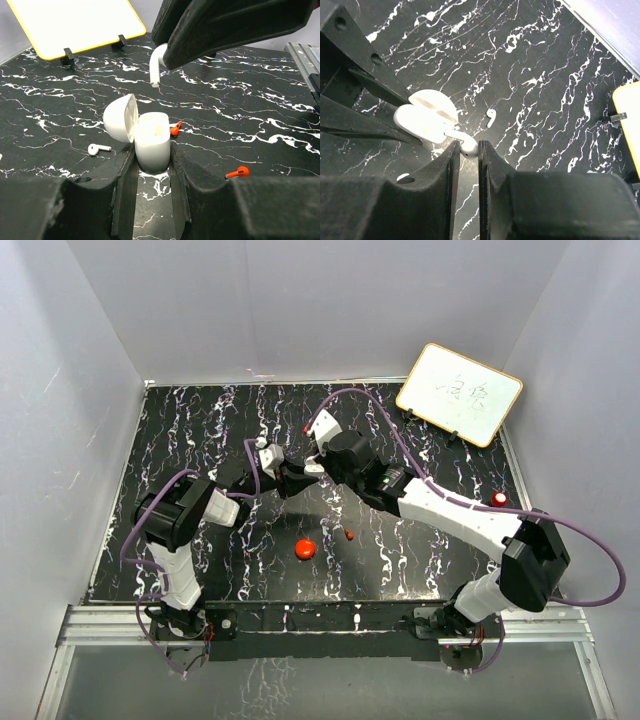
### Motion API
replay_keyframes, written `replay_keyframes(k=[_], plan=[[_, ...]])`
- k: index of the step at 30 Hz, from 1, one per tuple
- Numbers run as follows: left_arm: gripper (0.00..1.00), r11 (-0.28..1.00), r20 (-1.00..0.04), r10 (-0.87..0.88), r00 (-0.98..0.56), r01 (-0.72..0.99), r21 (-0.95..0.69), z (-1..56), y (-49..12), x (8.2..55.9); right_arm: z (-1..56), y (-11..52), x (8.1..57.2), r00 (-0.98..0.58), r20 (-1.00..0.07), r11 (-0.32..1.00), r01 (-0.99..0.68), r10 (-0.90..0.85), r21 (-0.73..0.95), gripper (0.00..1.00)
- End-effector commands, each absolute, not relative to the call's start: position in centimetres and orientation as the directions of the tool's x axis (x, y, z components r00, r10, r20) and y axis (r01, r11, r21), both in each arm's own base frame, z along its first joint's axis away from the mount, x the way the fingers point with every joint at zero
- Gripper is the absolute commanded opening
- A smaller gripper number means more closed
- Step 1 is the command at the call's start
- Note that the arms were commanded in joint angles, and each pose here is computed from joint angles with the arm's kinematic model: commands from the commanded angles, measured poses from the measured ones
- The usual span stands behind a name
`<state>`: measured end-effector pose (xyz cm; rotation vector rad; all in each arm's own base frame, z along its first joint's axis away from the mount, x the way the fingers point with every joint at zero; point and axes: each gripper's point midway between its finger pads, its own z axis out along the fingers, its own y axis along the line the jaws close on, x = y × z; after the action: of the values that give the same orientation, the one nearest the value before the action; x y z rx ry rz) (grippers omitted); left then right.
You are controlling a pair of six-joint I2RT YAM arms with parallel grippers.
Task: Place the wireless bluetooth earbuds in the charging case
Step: Place the earbud in the charging case.
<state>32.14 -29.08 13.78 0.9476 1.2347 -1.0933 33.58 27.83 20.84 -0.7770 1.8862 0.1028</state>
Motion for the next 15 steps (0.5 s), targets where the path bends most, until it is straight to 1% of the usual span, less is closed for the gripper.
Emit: replay_keyframes(k=[1, 15], plan=[[0.00, 0.205, -0.961, -0.185, 0.206, 0.964, 0.168, 17.7, -29.2, 32.0, 23.5, 28.0, 34.4, -0.187, -0.856, 0.784, -0.528, -0.483, -0.327, 0.06], [0.00, 0.193, -0.962, -0.185, 0.201, 0.967, 0.165, 17.7, -29.2, 31.8, 22.4, 29.1, 34.0, -0.179, -0.834, 0.754, -0.555, -0.522, -0.352, 0.04]])
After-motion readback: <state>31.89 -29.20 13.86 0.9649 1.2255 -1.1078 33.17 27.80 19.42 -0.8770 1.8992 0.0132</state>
